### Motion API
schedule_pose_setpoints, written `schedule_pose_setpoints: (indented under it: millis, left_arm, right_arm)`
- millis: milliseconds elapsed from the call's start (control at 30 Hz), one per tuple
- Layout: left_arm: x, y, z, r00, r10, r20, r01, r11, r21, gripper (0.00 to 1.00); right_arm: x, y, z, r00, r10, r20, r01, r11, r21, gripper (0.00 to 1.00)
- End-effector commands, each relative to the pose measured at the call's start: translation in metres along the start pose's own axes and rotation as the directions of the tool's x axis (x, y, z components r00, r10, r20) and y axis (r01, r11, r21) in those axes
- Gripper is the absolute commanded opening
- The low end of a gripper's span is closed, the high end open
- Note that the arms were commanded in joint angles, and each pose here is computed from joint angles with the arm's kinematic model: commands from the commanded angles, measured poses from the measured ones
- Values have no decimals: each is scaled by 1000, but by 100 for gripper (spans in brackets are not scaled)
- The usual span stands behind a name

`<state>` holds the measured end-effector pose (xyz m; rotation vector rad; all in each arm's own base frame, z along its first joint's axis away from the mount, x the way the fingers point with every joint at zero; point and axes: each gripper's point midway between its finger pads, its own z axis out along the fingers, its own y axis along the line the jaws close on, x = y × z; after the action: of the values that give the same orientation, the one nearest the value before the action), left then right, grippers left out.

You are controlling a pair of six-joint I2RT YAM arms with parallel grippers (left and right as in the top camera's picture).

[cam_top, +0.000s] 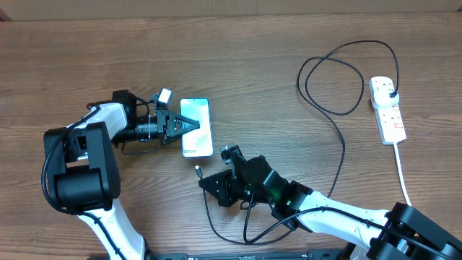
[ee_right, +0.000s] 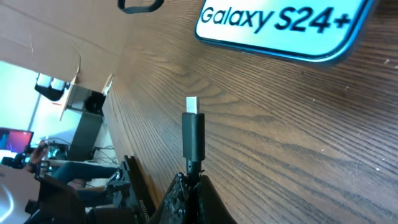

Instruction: Plug charger to phone and switch on socket

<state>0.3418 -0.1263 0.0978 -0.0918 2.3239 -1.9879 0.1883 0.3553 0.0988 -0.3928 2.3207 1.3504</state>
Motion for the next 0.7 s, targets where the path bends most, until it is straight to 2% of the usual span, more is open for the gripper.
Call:
schedule_pose_setpoints:
  millis: [0, 367, 667]
  left_arm:
    - [0, -8, 2, 999, -37, 1, 37, 998, 53, 8]
    - [1, -9, 2, 995, -99, -3, 99, 994, 54, 6]
    - [1, -10, 2, 995, -99, -2, 99, 993, 65, 5]
  right_arm:
    - [-5, -3, 0, 997, 65, 33, -66, 998, 16, 4]
    - [-23, -17, -3, 985, 90, 144, -104, 990, 92, 4]
    - [-23, -11, -2, 983, 126, 136, -134, 989, 58, 4]
